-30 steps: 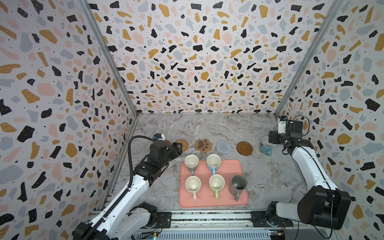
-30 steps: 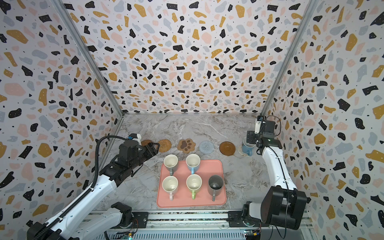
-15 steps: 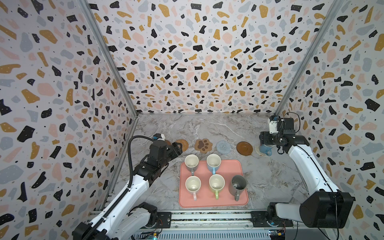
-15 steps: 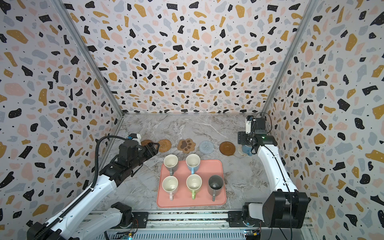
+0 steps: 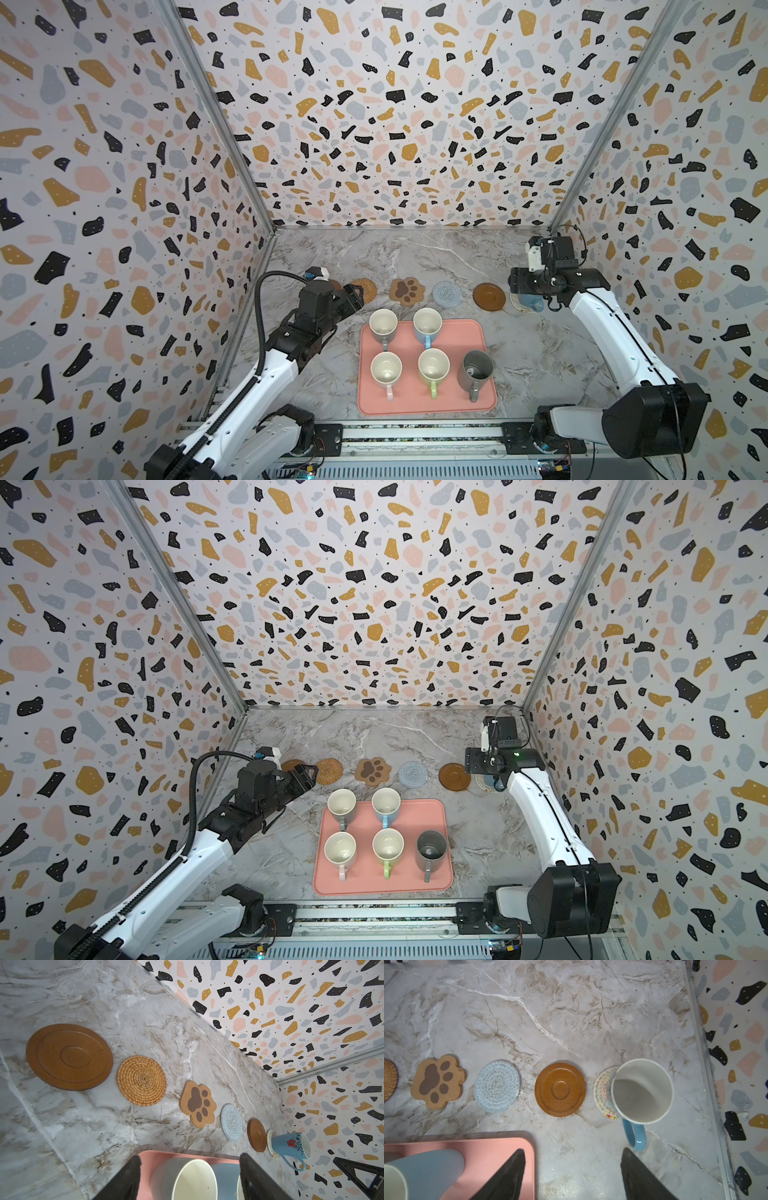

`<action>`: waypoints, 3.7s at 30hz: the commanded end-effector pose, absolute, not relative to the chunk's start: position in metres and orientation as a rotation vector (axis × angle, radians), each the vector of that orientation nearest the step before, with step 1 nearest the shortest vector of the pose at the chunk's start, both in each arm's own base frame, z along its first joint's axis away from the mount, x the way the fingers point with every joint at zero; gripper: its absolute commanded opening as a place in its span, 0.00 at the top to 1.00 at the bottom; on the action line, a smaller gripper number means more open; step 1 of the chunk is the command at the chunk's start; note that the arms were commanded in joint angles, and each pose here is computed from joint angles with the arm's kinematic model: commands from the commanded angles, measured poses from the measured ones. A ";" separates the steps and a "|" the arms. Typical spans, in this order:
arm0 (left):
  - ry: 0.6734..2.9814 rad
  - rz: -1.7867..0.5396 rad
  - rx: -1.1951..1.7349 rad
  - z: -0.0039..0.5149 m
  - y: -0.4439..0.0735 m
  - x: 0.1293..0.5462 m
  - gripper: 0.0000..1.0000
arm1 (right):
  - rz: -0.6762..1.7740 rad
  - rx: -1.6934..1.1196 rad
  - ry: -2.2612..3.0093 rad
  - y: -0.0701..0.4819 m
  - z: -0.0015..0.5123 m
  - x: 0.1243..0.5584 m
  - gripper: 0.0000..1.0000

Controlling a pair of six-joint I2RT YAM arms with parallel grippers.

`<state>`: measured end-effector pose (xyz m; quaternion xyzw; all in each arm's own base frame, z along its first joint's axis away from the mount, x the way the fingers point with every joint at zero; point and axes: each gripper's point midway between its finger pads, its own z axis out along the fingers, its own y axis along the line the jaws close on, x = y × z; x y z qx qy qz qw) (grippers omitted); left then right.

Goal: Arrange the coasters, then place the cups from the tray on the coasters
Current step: 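Open the right gripper and raise it off the placed mug, then swing the right gripper back over the pink tray, then lower the right gripper into the white mug with the blue handle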

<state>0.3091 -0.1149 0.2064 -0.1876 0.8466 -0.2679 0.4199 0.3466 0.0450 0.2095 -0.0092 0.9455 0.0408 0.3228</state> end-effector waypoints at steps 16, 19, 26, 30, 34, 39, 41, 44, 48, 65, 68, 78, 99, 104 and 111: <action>2.017 -0.624 -0.538 0.221 -0.098 0.316 0.24 | 0.378 -0.279 2.522 0.204 0.227 0.300 0.28; 2.017 -0.619 -0.543 0.221 -0.097 0.316 0.24 | 0.361 -0.366 2.570 0.230 0.213 0.286 0.28; 2.015 -0.617 -0.547 0.220 -0.096 0.315 0.24 | 0.322 -0.494 2.652 0.268 0.184 0.255 0.28; 2.013 -0.621 -0.553 0.218 -0.096 0.315 0.24 | 0.314 -0.536 2.686 0.285 0.167 0.242 0.27; 2.014 -0.629 -0.553 0.217 -0.097 0.314 0.24 | 0.259 -0.557 2.720 0.290 0.150 0.235 0.27; 2.011 -0.617 -0.552 0.218 -0.094 0.312 0.24 | 0.205 -0.538 2.751 0.287 0.138 0.230 0.26; 2.011 -0.615 -0.554 0.217 -0.094 0.312 0.23 | 0.203 -0.529 2.754 0.287 0.137 0.229 0.26; 2.013 -0.618 -0.552 0.217 -0.094 0.312 0.23 | 0.206 -0.518 2.755 0.288 0.136 0.227 0.25; 2.013 -0.624 -0.553 0.218 -0.095 0.313 0.23 | 0.192 -0.513 2.766 0.287 0.132 0.225 0.25; 2.016 -0.624 -0.570 0.214 -0.093 0.310 0.23 | 0.168 -0.484 2.796 0.285 0.120 0.218 0.22; 2.018 -0.625 -0.571 0.213 -0.094 0.310 0.23 | 0.137 -0.470 2.807 0.278 0.114 0.216 0.22; 2.021 -0.641 -0.561 0.215 -0.097 0.312 0.23 | 0.050 -0.415 2.803 0.260 0.106 0.231 0.21; 2.007 -0.637 -0.574 0.217 -0.094 0.309 0.23 | 0.068 -0.442 2.787 0.229 0.095 0.251 0.27; 2.006 -0.639 -0.575 0.218 -0.094 0.308 0.23 | 0.132 -0.591 2.718 0.238 0.099 0.256 0.36; 2.002 -0.639 -0.575 0.220 -0.093 0.306 0.23 | 0.140 -0.767 2.668 0.239 0.097 0.258 0.54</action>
